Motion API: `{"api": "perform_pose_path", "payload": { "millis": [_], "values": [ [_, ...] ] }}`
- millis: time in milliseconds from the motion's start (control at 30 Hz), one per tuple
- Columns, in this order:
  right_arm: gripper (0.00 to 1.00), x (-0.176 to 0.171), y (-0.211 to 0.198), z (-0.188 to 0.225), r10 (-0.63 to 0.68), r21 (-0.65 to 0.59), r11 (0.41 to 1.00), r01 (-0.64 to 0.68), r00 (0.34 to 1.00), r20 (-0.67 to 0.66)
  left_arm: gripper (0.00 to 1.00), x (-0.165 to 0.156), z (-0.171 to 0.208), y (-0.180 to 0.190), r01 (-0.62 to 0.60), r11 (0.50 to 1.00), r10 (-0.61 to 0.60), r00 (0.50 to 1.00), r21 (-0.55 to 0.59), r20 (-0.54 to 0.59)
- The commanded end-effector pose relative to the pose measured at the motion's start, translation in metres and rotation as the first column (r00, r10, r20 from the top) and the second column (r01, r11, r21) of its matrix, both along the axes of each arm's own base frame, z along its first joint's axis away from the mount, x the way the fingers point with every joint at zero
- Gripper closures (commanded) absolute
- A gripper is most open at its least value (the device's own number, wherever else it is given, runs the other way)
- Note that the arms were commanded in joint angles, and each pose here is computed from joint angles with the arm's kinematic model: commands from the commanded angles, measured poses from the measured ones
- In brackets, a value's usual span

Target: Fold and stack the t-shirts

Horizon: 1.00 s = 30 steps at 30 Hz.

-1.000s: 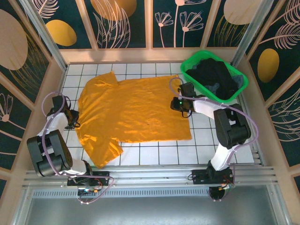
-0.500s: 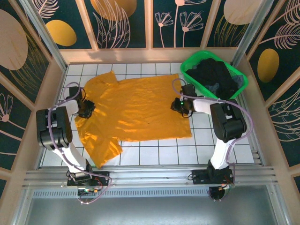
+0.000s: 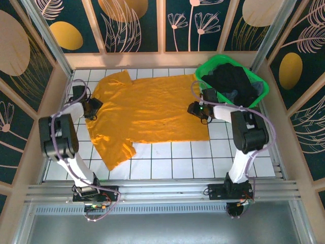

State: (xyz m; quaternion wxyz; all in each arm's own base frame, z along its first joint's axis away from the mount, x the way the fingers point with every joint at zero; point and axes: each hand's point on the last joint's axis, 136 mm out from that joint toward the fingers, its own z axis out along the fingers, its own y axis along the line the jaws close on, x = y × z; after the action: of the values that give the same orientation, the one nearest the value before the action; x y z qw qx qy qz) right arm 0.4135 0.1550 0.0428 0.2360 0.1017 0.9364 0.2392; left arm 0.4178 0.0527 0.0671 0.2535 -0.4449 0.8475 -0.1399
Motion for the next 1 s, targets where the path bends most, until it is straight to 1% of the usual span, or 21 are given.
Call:
{"api": "perform_pose_path", "payload": {
  "millis": [0, 100, 167, 267, 333, 367, 400, 467, 500, 567, 700, 767, 800, 900, 967],
  "values": [
    [0.56, -0.013, -0.005, 0.041, 0.020, -0.034, 0.999, -0.016, 0.992, 0.122, 0.39, -0.062, 0.015, 0.010, -0.046, 0.993, 0.053, 0.997, 0.109, -0.061],
    [0.55, -0.047, -0.008, 0.044, 0.024, -0.045, 0.999, -0.020, 0.995, 0.096, 0.47, -0.132, -0.002, -0.010, -0.046, 0.993, 0.069, 0.976, 0.113, -0.208],
    [0.55, -0.072, -0.006, 0.042, 0.041, -0.063, 0.997, -0.036, 0.997, 0.066, 0.51, -0.181, -0.017, -0.027, -0.043, 0.995, 0.070, 0.951, 0.093, -0.300],
    [0.56, -0.104, -0.004, 0.036, 0.061, -0.083, 0.995, -0.060, 0.998, 0.006, 0.55, -0.240, -0.033, -0.048, -0.087, 0.996, 0.082, 0.928, 0.002, -0.365],
    [0.56, -0.119, -0.003, 0.033, 0.071, -0.084, 0.994, -0.073, 0.997, -0.020, 0.57, -0.267, -0.040, -0.058, -0.104, 0.994, 0.077, 0.916, -0.047, -0.395],
    [0.56, -0.125, -0.002, 0.032, 0.075, -0.083, 0.993, -0.078, 0.997, -0.034, 0.55, -0.271, -0.040, -0.066, -0.090, 0.993, 0.053, 0.921, -0.079, -0.385],
    [0.56, -0.129, -0.001, 0.030, 0.083, -0.083, 0.993, -0.086, 0.996, -0.043, 0.56, -0.281, -0.041, -0.071, -0.095, 0.991, 0.049, 0.909, -0.093, -0.413],
    [0.55, -0.136, 0.002, 0.028, 0.102, -0.083, 0.991, -0.107, 0.993, -0.056, 0.55, -0.291, -0.048, -0.086, -0.061, 0.986, -0.015, 0.896, -0.155, -0.443],
    [0.55, -0.138, 0.003, 0.027, 0.109, -0.084, 0.990, -0.114, 0.992, -0.060, 0.55, -0.296, -0.050, -0.089, -0.045, 0.986, -0.037, 0.885, -0.163, -0.463],
    [0.55, -0.138, 0.006, 0.027, 0.121, -0.082, 0.989, -0.126, 0.991, -0.058, 0.52, -0.303, -0.053, -0.090, -0.007, 0.989, -0.066, 0.868, -0.145, -0.492],
    [0.55, -0.137, 0.007, 0.028, 0.128, -0.083, 0.988, -0.132, 0.991, -0.048, 0.51, -0.304, -0.058, -0.097, 0.000, 0.984, -0.088, 0.867, -0.177, -0.491],
    [0.55, -0.136, 0.007, 0.028, 0.127, -0.088, 0.987, -0.131, 0.991, -0.046, 0.51, -0.308, -0.063, -0.099, -0.002, 0.984, -0.090, 0.858, -0.179, -0.506],
    [0.55, -0.136, 0.006, 0.027, 0.126, -0.090, 0.987, -0.130, 0.991, -0.045, 0.52, -0.301, -0.065, -0.101, -0.002, 0.982, -0.089, 0.874, -0.186, -0.478],
    [0.55, -0.138, 0.005, 0.026, 0.118, -0.091, 0.988, -0.122, 0.992, -0.047, 0.55, -0.289, -0.073, -0.111, -0.028, 0.973, -0.078, 0.896, -0.231, -0.437],
    [0.57, -0.142, -0.001, 0.024, 0.092, -0.103, 0.990, -0.097, 0.994, -0.059, 0.63, -0.277, -0.076, -0.117, -0.042, 0.968, -0.065, 0.912, -0.247, -0.405]
  ]
}}
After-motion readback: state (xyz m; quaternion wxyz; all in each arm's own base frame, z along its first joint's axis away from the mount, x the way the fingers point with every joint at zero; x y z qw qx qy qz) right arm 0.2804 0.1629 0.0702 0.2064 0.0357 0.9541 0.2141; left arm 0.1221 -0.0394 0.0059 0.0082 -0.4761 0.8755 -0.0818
